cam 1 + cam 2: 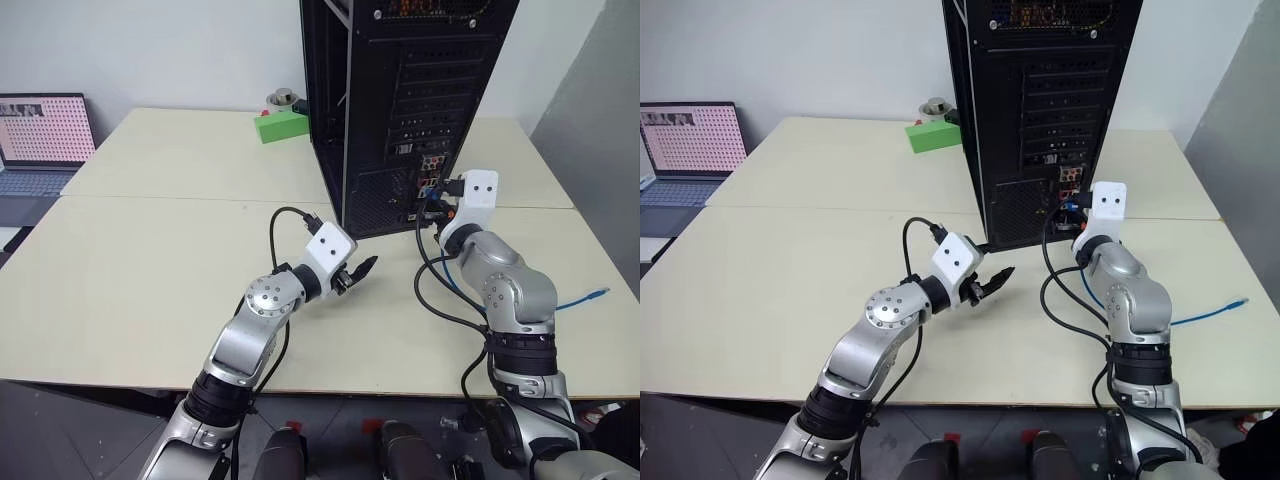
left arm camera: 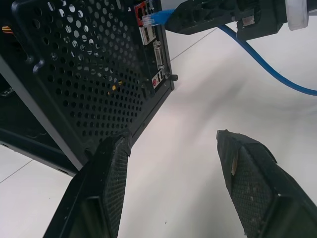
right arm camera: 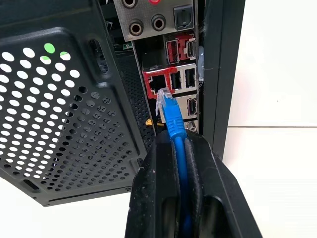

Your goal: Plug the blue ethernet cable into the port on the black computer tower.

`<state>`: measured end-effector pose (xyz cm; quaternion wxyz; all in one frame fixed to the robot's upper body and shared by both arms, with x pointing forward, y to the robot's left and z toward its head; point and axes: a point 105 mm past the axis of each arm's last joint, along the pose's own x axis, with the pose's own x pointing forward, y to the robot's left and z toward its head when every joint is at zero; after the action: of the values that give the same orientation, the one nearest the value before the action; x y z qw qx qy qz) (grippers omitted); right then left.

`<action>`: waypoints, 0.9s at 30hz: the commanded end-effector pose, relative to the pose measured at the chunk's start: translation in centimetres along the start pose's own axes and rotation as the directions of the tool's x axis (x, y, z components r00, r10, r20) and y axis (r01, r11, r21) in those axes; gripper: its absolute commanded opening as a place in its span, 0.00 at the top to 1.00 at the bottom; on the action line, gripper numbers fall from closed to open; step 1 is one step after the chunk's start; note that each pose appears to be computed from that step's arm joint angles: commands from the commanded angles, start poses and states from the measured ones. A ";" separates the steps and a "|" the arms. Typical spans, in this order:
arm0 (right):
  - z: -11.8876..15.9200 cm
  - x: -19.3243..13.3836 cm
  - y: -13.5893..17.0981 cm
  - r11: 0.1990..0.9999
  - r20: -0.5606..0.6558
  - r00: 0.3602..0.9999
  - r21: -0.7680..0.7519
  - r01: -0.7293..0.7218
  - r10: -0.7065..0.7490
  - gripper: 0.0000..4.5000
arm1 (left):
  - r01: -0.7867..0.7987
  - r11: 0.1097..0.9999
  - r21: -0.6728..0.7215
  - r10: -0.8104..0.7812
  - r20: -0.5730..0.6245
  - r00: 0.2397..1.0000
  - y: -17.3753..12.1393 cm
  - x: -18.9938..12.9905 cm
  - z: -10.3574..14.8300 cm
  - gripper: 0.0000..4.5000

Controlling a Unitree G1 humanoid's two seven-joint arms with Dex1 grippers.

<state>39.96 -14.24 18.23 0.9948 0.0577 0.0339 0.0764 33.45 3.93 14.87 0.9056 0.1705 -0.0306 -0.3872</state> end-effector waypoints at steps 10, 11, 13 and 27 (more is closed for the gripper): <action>3.3 -0.2 1.4 0.999 0.115 0.993 -0.019 -0.036 0.038 1.00 | -0.001 0.999 0.035 -0.001 0.050 0.999 -0.2 -0.3 1.4 0.35; 3.3 -0.2 1.4 0.999 0.115 0.993 -0.018 -0.037 0.038 1.00 | 0.000 0.999 0.035 -0.001 0.050 0.999 -0.2 -0.3 1.4 0.35; 3.3 -0.2 1.5 0.999 0.115 0.992 -0.017 -0.041 0.043 1.00 | 0.000 0.999 0.035 -0.002 0.050 0.999 -0.2 -0.3 1.4 0.35; 3.0 0.1 2.5 0.997 0.103 0.992 -0.043 -0.071 0.075 1.00 | 0.000 0.999 0.037 -0.002 0.046 0.999 -0.2 -0.3 1.3 0.35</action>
<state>40.07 -12.77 19.04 0.9936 0.0528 0.0225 0.0970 33.42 4.08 14.58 0.9060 0.1734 -0.0265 -0.3852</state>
